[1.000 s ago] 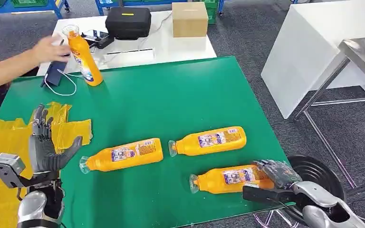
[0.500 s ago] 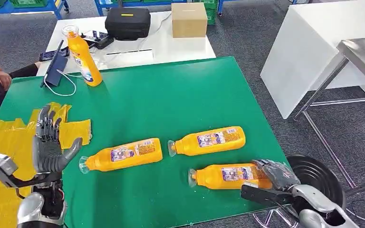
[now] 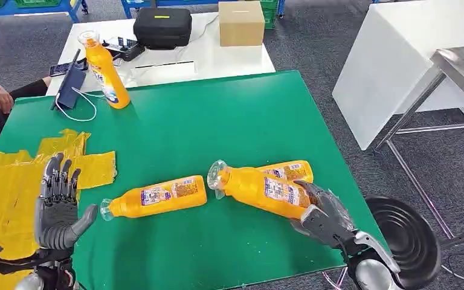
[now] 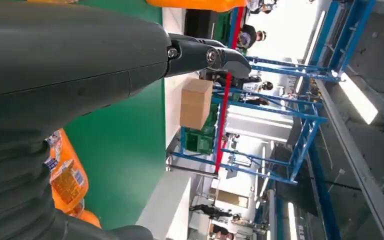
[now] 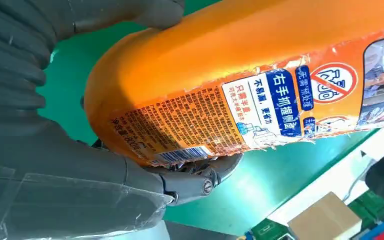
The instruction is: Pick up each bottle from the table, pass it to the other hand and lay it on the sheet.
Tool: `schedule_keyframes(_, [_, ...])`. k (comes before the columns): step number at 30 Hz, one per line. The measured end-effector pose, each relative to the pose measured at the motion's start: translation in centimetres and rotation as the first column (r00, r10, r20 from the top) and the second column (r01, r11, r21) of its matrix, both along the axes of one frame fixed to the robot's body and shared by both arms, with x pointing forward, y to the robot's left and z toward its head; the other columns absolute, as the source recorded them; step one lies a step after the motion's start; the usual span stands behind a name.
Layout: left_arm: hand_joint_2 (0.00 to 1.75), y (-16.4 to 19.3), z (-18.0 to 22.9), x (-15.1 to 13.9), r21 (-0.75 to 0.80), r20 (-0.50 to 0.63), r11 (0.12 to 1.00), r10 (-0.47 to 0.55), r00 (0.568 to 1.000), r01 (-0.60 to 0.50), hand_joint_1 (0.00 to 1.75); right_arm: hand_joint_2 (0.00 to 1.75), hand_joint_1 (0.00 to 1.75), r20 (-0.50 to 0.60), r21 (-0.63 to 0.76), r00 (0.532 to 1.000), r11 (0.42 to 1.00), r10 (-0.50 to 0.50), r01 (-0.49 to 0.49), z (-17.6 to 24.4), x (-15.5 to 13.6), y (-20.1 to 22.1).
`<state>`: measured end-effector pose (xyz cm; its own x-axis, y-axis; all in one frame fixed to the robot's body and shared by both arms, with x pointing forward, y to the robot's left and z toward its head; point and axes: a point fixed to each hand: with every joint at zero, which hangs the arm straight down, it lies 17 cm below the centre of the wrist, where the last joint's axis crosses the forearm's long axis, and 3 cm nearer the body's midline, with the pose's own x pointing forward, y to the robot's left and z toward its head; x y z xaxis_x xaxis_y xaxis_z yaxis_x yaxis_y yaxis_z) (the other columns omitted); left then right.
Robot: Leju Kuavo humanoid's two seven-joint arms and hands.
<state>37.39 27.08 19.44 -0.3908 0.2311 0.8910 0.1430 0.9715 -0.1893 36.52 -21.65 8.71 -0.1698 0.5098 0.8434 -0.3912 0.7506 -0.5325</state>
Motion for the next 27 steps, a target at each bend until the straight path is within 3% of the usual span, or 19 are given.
schedule_keyframes(27, [1.75,0.0,-0.03,-0.1,-0.001,-0.001,1.0,0.0,1.0,0.0,0.0,1.75,1.75,0.002,0.022,1.0,1.0,-0.014,0.014,0.28,0.12,0.17])
